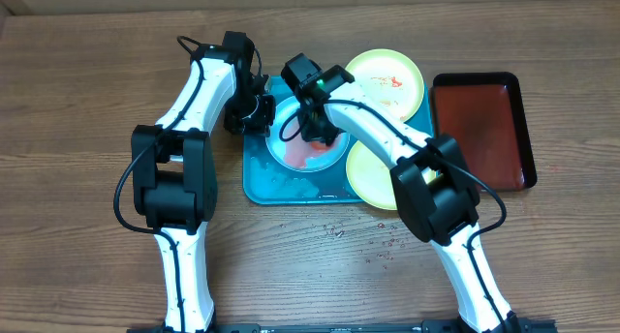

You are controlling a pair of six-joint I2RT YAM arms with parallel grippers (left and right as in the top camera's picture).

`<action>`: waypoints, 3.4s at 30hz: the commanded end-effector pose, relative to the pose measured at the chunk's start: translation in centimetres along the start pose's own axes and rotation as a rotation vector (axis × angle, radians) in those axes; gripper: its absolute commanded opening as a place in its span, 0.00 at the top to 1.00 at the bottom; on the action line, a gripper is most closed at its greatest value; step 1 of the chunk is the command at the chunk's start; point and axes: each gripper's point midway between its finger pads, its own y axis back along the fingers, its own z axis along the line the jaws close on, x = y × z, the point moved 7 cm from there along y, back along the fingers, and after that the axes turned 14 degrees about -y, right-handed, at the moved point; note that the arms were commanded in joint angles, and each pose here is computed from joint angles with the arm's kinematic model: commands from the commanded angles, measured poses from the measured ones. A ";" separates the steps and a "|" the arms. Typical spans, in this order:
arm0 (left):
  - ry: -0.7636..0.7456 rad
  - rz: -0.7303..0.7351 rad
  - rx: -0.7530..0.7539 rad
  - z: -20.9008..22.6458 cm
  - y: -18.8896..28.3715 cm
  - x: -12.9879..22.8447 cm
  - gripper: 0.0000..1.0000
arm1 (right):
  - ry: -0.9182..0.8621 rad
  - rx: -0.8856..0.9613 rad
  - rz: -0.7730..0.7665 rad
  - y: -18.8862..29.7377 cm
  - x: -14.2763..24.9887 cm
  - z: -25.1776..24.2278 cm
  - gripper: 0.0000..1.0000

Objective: Clean dirty plates on tray and stack at the side
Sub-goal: 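Scrub the white plate with the sponge while the left gripper holds it, then move the sponge with the right gripper to the upper yellow plate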

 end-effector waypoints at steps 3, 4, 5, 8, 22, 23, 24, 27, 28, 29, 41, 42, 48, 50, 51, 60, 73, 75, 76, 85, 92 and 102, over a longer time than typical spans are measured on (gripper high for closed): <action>-0.012 0.020 -0.007 0.4 -0.4 0.3 0.96 | -0.033 0.168 -0.134 -0.4 -3.1 -3.7 0.96; -0.012 0.020 -0.007 0.4 -0.4 0.3 0.96 | -0.034 0.169 -0.144 -0.4 -3.3 -3.8 0.96; -0.012 0.020 -0.007 0.4 -0.4 0.3 0.96 | -0.030 0.164 -0.150 -0.4 -3.4 -3.8 0.96; -0.012 0.020 -0.007 0.4 -0.4 0.3 0.96 | -0.027 0.134 -0.178 -0.4 -4.0 -3.3 0.96; -0.013 0.017 -0.006 0.4 -0.4 0.3 0.96 | 0.046 -0.441 0.085 0.4 -0.8 4.7 0.96; -0.013 0.014 -0.007 0.4 -0.4 0.2 0.96 | 0.051 -0.427 0.107 0.3 -0.2 4.6 0.96; -0.014 0.011 -0.007 0.4 -0.4 0.2 0.96 | 0.054 -0.414 0.126 0.3 0.3 4.6 0.96; -0.015 0.004 -0.004 0.4 -0.4 0.0 0.96 | 0.063 -0.387 0.196 0.3 1.7 4.4 0.96; -0.016 0.002 -0.005 0.4 -0.4 0.0 0.96 | 0.065 -0.385 0.221 0.4 2.2 4.3 0.96; -0.016 0.001 -0.005 0.4 -0.4 0.0 0.96 | 0.066 -0.382 0.244 0.4 2.6 4.3 0.96; -0.016 0.002 -0.005 0.4 -0.4 0.0 0.96 | 0.114 -0.203 0.304 -0.1 2.8 -0.1 0.96; -0.015 0.005 -0.005 0.4 -0.4 0.1 0.96 | 0.110 -0.154 0.285 -0.3 2.5 -0.9 0.96; -0.014 0.013 -0.004 0.4 -0.4 0.2 0.96 | 0.085 0.033 0.188 -0.9 0.6 -4.1 0.96; -0.018 0.014 -0.004 0.2 -0.4 0.2 0.96 | 0.063 0.055 0.157 -1.0 0.0 -4.4 0.96; -0.020 0.015 -0.003 0.1 -0.5 0.2 0.96 | 0.049 0.063 0.140 -1.0 -0.2 -4.5 0.96; -0.038 0.034 0.000 0.2 -0.4 0.5 0.96 | -0.078 -0.020 -0.022 -1.2 -3.0 -2.9 0.96; -0.039 0.047 0.002 0.1 -0.4 0.8 0.96 | -0.121 -0.181 -0.136 -0.9 -5.3 -0.4 0.95; -0.040 0.046 0.002 0.1 -0.4 0.8 0.96 | -0.113 -0.242 -0.093 -0.9 -4.9 0.2 0.95; -0.040 0.045 0.002 0.1 -0.4 0.7 0.96 | -0.109 -0.268 -0.071 -0.9 -4.7 0.5 0.95; -0.042 0.035 0.000 0.2 -0.4 0.6 0.96 | -0.059 -0.444 0.170 -2.4 -1.2 2.9 0.95; -0.045 0.026 -0.001 0.2 -0.4 0.4 0.96 | 0.021 -0.535 0.329 -1.3 1.4 3.8 0.96; -0.032 0.017 0.005 0.0 -0.5 0.2 0.96 | 0.146 -0.669 0.286 5.9 0.2 2.3 0.96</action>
